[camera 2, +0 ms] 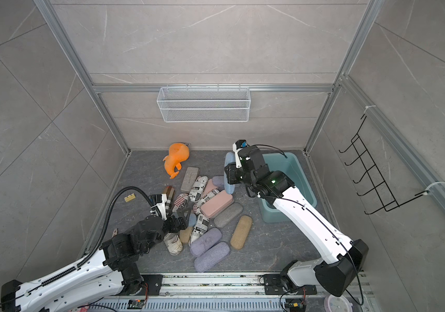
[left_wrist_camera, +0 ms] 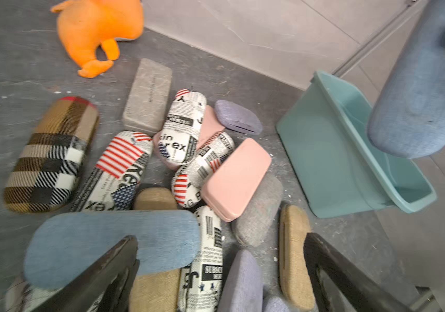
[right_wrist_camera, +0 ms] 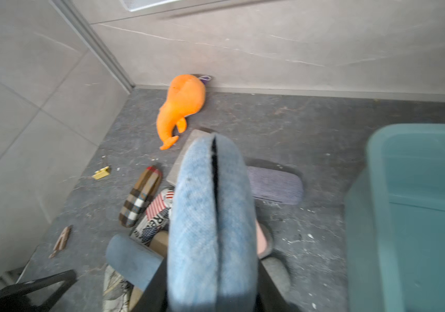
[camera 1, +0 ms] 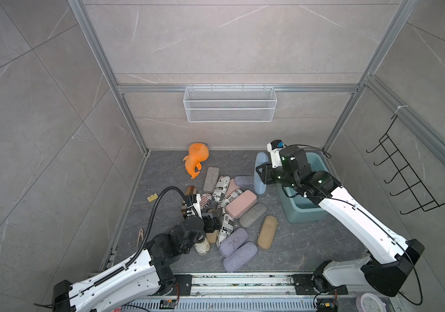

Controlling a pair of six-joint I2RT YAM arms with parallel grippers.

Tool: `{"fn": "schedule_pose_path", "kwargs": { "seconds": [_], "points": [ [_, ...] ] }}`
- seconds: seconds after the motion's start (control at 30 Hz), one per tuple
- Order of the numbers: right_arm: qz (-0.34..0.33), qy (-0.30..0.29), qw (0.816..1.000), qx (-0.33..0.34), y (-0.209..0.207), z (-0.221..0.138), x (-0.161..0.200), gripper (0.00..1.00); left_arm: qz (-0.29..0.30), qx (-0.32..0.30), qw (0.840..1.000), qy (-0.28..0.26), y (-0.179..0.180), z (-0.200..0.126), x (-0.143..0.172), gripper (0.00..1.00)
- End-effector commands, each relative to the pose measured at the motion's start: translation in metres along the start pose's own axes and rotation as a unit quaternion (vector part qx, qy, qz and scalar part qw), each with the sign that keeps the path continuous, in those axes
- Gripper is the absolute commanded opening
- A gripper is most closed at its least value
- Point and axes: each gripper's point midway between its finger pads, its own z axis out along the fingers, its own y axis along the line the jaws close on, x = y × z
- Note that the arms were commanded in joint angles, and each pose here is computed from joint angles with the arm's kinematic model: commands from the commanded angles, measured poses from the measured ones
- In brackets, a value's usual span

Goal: Put the glasses cases into the storage boxes
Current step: Pick up the glasses case, then adjust the storage box at the center of the board.

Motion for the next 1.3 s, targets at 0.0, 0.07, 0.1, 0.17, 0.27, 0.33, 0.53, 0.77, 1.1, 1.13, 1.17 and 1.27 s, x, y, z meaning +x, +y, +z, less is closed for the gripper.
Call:
{"fn": "schedule_pose_path", "kwargs": {
  "seconds": [0.0,0.07,0.1,0.17,0.27,0.33,0.53,0.77,1.1,1.13,1.17,1.27],
  "points": [
    [-0.013,0.003,0.999,0.045,-0.033,-0.020,-0.004,0.31,-0.005,-0.057,0.998,-0.013,0.028,-0.007,-0.001,0.98],
    [-0.017,0.004,0.996,0.090,-0.056,-0.024,-0.005,0.31,-0.008,-0.058,0.998,-0.015,0.031,-0.008,0.000,0.97],
    [-0.020,0.010,0.993,0.115,-0.069,-0.026,-0.004,0.31,-0.008,-0.058,0.998,-0.013,0.031,-0.008,0.001,0.98],
    [-0.028,0.018,0.986,0.163,-0.093,-0.029,-0.003,0.31,-0.009,-0.056,0.998,-0.010,0.031,-0.006,0.003,0.98],
    [-0.040,0.056,0.973,0.219,-0.126,-0.027,0.005,0.31,-0.006,-0.058,0.998,-0.010,0.031,-0.002,0.006,0.98],
    [-0.052,0.082,0.963,0.252,-0.143,-0.021,0.013,0.31,-0.004,-0.056,0.998,-0.010,0.029,0.000,0.007,0.98],
    [-0.048,0.114,0.953,0.278,-0.170,0.007,0.020,0.31,0.015,-0.059,0.998,0.003,0.025,0.006,0.010,0.98],
    [-0.023,0.165,0.950,0.266,-0.181,0.036,0.046,0.30,0.015,-0.061,0.998,0.002,0.025,0.009,0.009,0.98],
    [0.021,0.188,0.943,0.273,-0.181,-0.004,0.099,0.30,0.023,-0.053,0.998,0.010,0.018,0.009,0.004,0.98],
    [0.031,0.186,0.946,0.263,-0.177,-0.005,0.102,0.30,0.025,-0.053,0.998,0.010,0.017,0.010,0.005,0.98],
    [0.040,0.182,0.951,0.247,-0.172,-0.006,0.104,0.30,0.026,-0.053,0.998,0.010,0.017,0.010,0.004,0.98],
    [0.049,0.181,0.956,0.225,-0.160,-0.012,0.106,0.31,0.032,-0.050,0.998,0.012,0.014,0.011,0.004,0.98]
  ]
}}
